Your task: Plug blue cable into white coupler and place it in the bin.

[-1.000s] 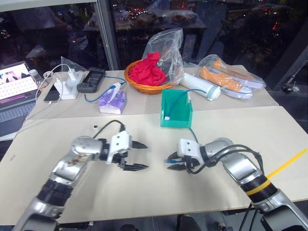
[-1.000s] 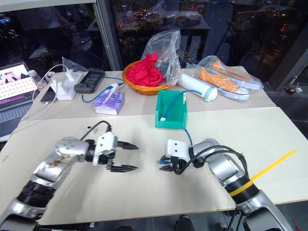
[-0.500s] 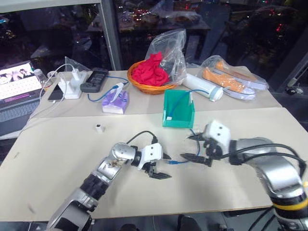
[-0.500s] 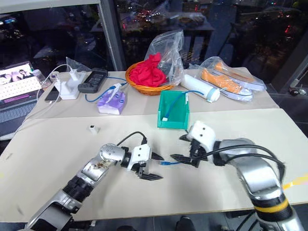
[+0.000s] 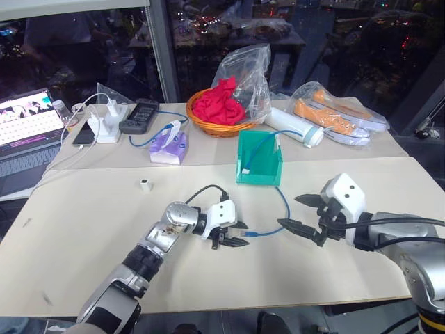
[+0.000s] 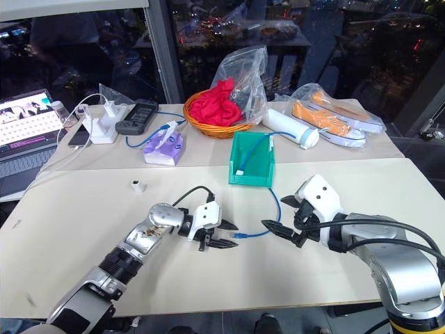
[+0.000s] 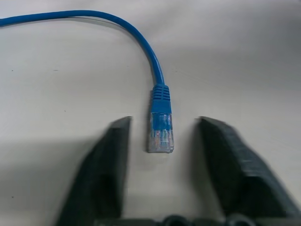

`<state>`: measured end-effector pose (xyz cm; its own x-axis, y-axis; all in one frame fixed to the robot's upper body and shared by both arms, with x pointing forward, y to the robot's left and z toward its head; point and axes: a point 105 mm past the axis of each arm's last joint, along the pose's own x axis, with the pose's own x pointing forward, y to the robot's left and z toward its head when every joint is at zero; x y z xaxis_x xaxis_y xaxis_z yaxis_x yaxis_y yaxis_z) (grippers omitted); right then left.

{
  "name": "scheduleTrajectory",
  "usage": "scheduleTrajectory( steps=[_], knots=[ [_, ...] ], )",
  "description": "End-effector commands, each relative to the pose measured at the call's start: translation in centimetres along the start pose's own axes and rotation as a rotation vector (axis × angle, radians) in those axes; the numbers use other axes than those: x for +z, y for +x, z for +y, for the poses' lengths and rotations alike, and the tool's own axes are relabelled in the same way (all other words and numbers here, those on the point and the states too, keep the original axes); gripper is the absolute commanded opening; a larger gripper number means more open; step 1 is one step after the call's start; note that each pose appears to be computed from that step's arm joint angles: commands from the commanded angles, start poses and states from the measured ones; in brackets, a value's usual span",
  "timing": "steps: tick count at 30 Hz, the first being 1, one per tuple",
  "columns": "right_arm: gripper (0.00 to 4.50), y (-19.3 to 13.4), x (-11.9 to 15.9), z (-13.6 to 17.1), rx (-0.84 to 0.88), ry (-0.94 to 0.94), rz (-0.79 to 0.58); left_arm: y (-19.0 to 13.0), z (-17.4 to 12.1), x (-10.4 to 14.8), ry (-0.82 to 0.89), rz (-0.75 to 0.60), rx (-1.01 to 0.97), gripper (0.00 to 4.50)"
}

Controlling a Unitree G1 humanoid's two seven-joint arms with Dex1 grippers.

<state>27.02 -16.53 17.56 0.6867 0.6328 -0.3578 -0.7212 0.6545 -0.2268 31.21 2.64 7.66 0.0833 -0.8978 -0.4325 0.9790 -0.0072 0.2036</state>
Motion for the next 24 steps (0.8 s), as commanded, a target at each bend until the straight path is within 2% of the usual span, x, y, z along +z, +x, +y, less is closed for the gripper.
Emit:
scheduleTrajectory(
  steps=[1,2,3,6,10,14,19,24],
  knots=[
    [4.18,-1.0,0.1,-0.4,-0.046,0.030,-0.011,-0.8,0.2,-2.4,-0.037,0.095,0.050,0.45],
    [4.18,-1.1,-0.4,-0.4,-0.052,0.082,-0.004,-0.8,0.2,-2.1,-0.038,0.078,0.055,0.15],
    [4.18,-1.2,-1.4,0.1,-0.037,0.172,0.006,-0.6,0.3,-1.3,-0.030,0.030,0.058,0.06],
    [4.18,-1.7,-3.1,1.7,-0.002,0.442,-0.027,-0.2,-0.2,1.9,-0.015,-0.128,0.047,0.07],
    [4.18,-3.0,-3.4,4.8,0.110,0.561,-0.069,0.2,-0.9,4.2,-0.035,-0.238,0.036,0.07],
    [4.18,-3.5,-4.9,6.1,0.048,0.741,-0.102,0.7,-1.2,6.9,-0.058,-0.382,0.055,0.07],
    [4.18,-2.7,-3.4,4.5,-0.116,0.916,-0.326,1.1,-0.9,8.4,-0.061,-0.453,0.037,0.07],
    [4.18,-2.3,-1.0,4.1,-0.154,1.103,-0.485,1.8,-1.1,8.9,-0.045,-0.458,0.008,0.07]
  ],
)
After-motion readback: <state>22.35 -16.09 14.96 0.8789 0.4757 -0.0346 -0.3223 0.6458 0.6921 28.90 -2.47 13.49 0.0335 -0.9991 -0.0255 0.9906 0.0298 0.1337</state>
